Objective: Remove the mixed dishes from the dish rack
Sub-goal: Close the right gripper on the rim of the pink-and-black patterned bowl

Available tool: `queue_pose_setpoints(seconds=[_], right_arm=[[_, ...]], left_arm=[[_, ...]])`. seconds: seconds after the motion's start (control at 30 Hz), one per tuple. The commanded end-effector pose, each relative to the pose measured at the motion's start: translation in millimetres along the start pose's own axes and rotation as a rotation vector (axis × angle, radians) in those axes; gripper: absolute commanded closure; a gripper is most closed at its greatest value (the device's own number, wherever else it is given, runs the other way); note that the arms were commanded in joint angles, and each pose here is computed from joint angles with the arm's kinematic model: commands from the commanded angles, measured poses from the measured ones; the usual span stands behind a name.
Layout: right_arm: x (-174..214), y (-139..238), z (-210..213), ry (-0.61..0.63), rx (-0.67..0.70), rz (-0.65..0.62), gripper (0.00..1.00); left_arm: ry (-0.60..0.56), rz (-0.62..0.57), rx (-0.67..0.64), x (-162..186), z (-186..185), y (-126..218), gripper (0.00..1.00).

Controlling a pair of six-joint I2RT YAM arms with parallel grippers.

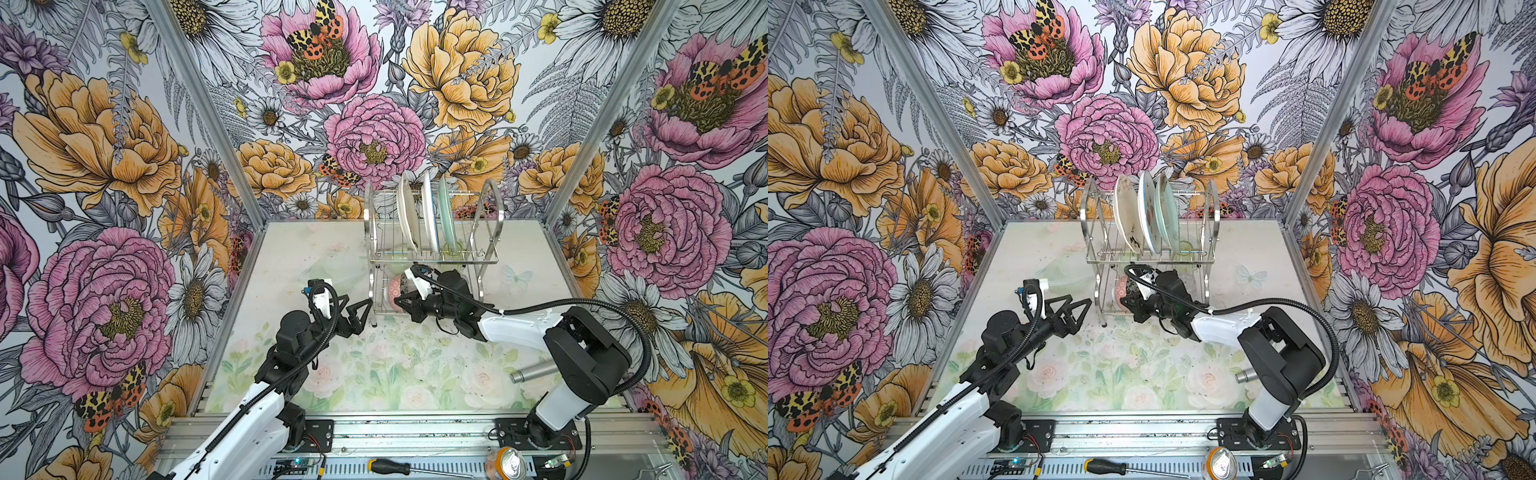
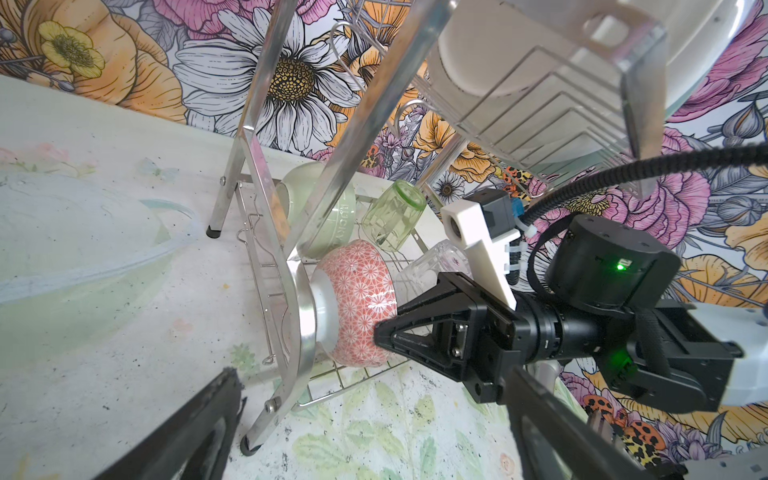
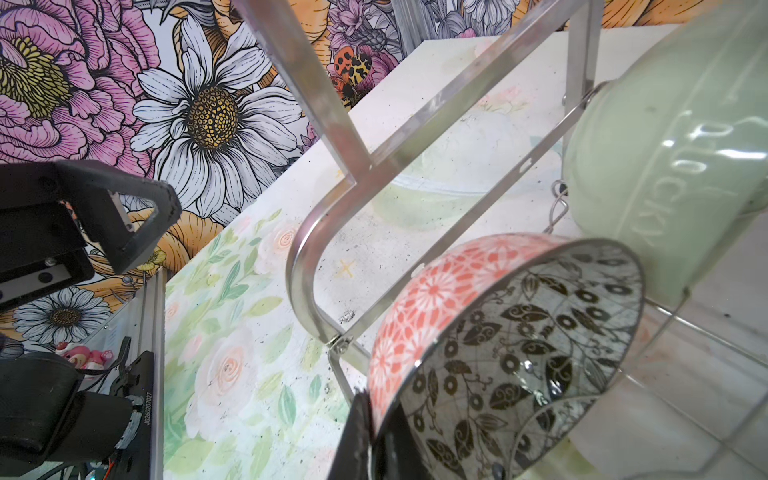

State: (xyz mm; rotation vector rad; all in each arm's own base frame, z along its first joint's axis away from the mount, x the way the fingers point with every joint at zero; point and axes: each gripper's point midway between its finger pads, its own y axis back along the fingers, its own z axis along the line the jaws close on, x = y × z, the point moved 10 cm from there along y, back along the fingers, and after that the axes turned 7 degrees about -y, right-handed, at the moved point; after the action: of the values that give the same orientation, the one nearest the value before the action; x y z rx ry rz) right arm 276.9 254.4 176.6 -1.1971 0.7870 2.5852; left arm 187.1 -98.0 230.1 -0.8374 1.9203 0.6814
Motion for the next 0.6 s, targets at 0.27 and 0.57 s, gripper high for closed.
queue_pose_setpoints(seconds=[0.27, 0.57], right_arm=[[-11.2, -2.9, -1.6, 0.021, -0.005, -0.03, 1.0], [-12.1, -2.1, 0.9, 0.034, -0.018, -0.03, 1.0]], left_arm=[[0.005, -0.021, 0.018, -3.4, -1.1, -1.8, 0.01], [0.008, -0.019, 0.01, -3.9, -0.6, -3.1, 0.01]])
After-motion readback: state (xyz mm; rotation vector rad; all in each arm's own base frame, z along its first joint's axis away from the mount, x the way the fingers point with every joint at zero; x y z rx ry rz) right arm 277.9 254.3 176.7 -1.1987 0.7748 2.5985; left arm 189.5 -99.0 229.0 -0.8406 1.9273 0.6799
